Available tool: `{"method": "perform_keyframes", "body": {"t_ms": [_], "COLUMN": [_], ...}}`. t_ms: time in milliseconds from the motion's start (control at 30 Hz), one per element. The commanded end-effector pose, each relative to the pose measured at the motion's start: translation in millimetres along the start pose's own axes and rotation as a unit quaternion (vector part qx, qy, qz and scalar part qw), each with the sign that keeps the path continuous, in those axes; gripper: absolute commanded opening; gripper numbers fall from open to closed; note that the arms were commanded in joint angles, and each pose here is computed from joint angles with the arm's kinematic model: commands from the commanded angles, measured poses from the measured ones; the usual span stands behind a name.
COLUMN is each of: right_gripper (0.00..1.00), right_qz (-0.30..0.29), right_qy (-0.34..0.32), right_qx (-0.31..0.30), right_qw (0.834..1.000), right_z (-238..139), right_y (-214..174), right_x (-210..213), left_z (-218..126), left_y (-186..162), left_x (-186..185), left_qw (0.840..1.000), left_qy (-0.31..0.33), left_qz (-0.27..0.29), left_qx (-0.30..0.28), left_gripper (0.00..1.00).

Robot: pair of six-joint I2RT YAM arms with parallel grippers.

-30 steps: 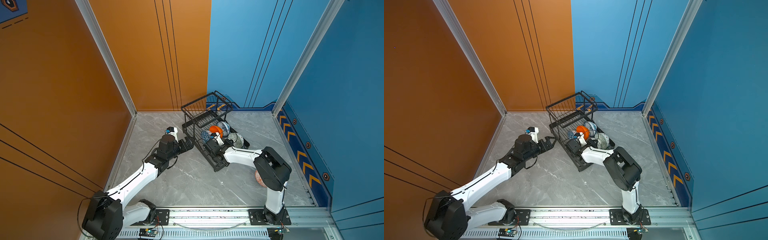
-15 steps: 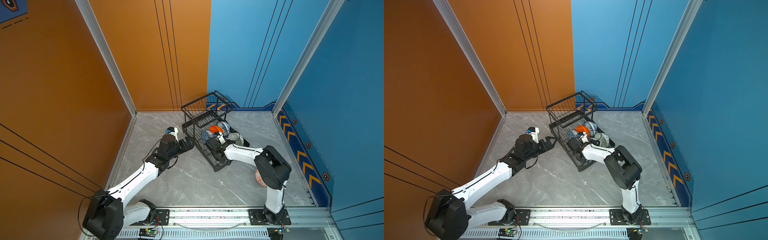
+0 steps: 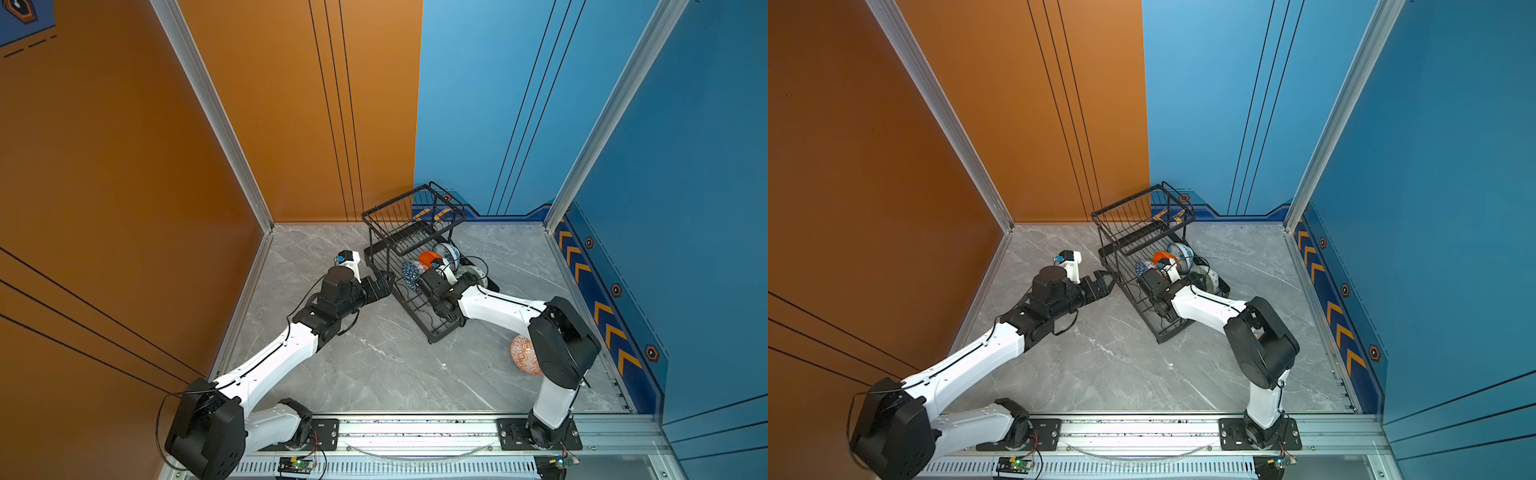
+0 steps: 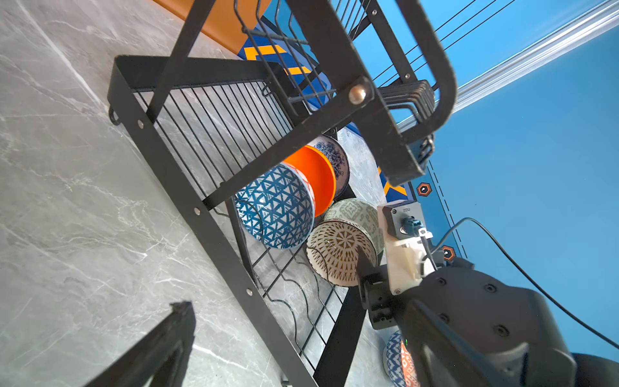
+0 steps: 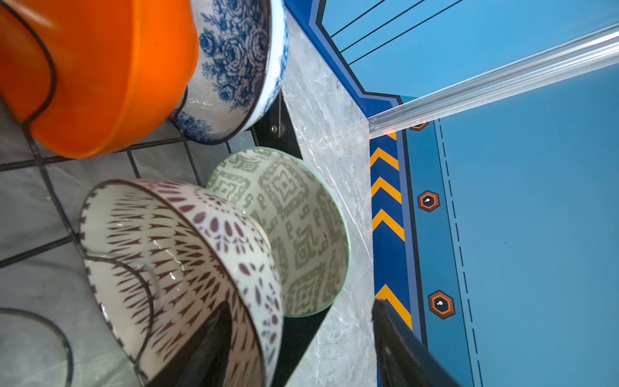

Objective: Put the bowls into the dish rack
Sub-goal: 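Open the right gripper and move it over the orange-patterned bowl on the floor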

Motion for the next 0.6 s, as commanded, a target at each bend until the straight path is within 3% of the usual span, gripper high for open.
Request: {"method": "perform_keyframes", "body": {"t_ms": [0, 167, 400, 567], "right_gripper": [0.80, 1.00, 1.00, 1.00], "right_qz": [0.016, 0.066, 0.190, 0.338], "right_qy": [0.034, 0.071, 0.102, 0.132], "right_qx": [-0.002, -0.017, -0.021, 0.044], "right_qw": [0.999, 0.995, 0.976, 0.931], "right_z": [-10, -27, -42, -31], "right_y": [-1, 0, -18, -70], "right_x": [-9, -28, -85, -123], "left_z": [0, -5, -8, 4], "left_y": [4, 3, 1, -8], "left_x": [-5, -6, -30, -60], "left_qw": [1.000, 1.000, 0.997, 0.992], "left_qy": [0.009, 0.019, 0.018, -0.003], "left_qz": [0.014, 0.023, 0.080, 0.123], "left_qx": [-0.004, -0.007, -0.008, 0.006], "left_gripper": [0.98, 0.98, 0.98, 0.98]}}
Point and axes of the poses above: each gripper's point midway between its finger pads, its own z axis out along the fingers, its own x axis along the line the jaws close on, y = z × x, the point moved 7 cm from there along -z, back along the fingers, and after that the axes turned 3 degrees about z, right-handed, at the moved point
